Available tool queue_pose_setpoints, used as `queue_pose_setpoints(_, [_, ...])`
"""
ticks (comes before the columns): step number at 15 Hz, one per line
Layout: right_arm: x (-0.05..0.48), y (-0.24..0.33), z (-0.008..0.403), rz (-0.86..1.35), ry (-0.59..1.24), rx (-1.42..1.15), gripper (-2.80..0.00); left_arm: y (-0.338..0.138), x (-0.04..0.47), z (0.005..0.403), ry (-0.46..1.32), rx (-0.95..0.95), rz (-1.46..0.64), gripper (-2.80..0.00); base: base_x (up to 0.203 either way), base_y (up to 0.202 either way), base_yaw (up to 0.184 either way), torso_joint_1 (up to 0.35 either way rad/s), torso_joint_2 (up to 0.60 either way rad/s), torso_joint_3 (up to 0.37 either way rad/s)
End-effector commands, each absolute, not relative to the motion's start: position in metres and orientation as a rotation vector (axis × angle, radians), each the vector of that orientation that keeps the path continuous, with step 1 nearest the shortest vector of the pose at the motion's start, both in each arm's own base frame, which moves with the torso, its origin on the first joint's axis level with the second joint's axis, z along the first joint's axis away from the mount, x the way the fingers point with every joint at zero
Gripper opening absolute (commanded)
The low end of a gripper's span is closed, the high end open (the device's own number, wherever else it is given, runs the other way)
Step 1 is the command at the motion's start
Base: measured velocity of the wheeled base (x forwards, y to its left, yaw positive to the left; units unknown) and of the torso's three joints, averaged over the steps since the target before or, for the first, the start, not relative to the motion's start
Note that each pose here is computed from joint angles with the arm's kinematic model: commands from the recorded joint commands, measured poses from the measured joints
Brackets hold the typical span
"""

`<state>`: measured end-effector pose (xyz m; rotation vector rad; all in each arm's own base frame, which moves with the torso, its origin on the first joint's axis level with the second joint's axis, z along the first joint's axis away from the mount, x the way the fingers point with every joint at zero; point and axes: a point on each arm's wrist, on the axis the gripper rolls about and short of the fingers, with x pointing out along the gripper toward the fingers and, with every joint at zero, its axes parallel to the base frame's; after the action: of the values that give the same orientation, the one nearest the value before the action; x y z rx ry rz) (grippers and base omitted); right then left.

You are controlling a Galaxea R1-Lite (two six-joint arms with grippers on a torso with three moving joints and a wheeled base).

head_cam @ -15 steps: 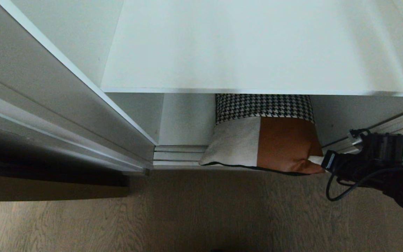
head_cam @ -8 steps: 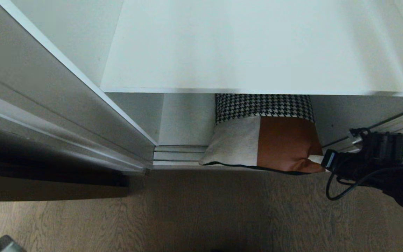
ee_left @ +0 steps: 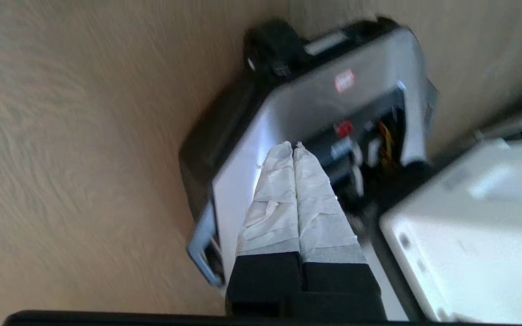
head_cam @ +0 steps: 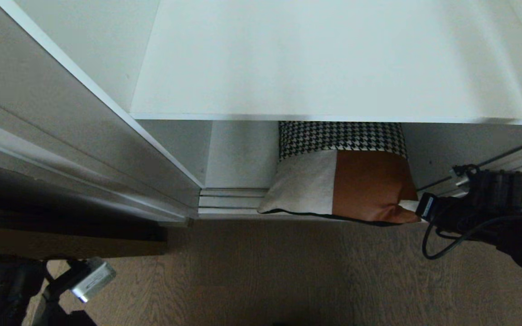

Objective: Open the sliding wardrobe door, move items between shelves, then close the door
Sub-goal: Place the pillow on the higher shelf

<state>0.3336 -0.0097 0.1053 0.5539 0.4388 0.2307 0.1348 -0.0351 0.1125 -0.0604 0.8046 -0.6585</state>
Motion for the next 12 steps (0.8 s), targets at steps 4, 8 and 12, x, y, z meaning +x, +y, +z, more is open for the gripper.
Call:
queue_pose_setpoints(4, [0.336, -0.01, 0.105, 0.234, 0.442, 0.556, -2.8, -0.079, 0.168, 0.093, 0.765, -0.035, -0.624, -2.8, 0.0, 0.0, 0.0, 0.0, 0.0, 0.0])
queue_pose_setpoints(8, [0.337, -0.01, 0.104, 0.233, 0.448, 0.557, -2.8, -0.11, 0.163, 0.081, 0.789, -0.037, -0.608, -2.8, 0.0, 0.0, 0.0, 0.0, 0.0, 0.0])
queue_pose_setpoints(12, [0.336, -0.01, 0.104, 0.234, 0.449, 0.557, -2.8, -0.133, 0.172, 0.048, 0.811, -0.014, -0.563, -2.8, 0.0, 0.0, 0.0, 0.0, 0.0, 0.0])
